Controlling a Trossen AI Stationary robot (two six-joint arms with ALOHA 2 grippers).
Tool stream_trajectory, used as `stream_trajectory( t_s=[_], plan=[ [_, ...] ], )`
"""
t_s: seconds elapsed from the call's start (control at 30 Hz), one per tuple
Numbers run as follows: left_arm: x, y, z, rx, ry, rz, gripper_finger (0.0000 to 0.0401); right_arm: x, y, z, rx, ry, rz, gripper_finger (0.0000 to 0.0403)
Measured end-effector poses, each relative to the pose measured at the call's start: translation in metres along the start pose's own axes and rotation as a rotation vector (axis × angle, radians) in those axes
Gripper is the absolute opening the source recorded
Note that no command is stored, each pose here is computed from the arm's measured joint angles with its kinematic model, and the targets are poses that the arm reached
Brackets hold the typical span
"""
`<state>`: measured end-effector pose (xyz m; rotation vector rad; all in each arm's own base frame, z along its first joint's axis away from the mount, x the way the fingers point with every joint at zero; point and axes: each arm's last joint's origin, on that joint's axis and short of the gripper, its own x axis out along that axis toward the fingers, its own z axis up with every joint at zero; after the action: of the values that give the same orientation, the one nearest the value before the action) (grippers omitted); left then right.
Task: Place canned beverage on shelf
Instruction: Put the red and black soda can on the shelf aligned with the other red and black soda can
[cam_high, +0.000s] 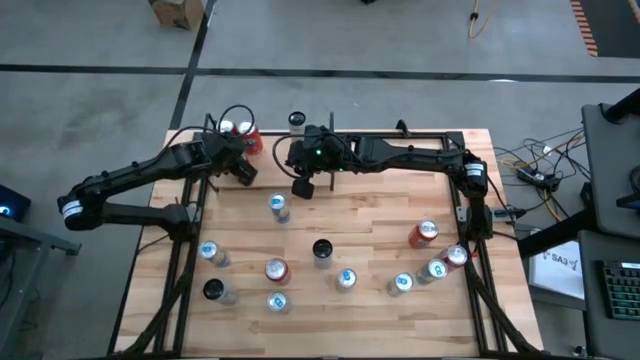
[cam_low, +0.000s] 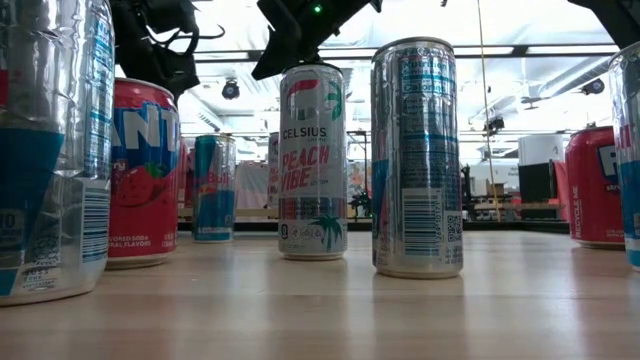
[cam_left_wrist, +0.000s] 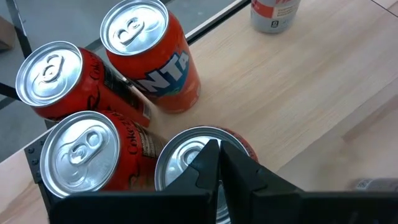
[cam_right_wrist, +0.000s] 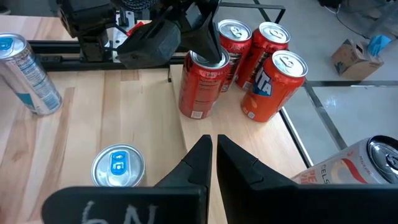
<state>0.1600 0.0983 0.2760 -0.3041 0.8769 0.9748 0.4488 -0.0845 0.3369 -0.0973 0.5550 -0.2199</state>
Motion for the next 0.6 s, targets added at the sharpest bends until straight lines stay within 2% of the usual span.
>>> stream_trajectory(
  t_s=[0.2, 0.47, 0.6],
  plan=[
    [-0.002, 0.001, 0.001, 0.018, -0.006, -0.008, 0.0, 0.0, 0.0, 0.0, 0.0, 0.0, 0.0, 0.0013],
    [-0.02, 0.007, 0.003, 0.047, -0.06, -0.032, 0.0, 0.0, 0.0, 0.0, -0.002, 0.002, 0.0, 0.0013],
    [-0.028, 0.009, 0.0, 0.076, -0.051, -0.111, 0.0, 0.0, 0.0, -0.001, -0.003, 0.013, 0.002, 0.0013]
  ],
)
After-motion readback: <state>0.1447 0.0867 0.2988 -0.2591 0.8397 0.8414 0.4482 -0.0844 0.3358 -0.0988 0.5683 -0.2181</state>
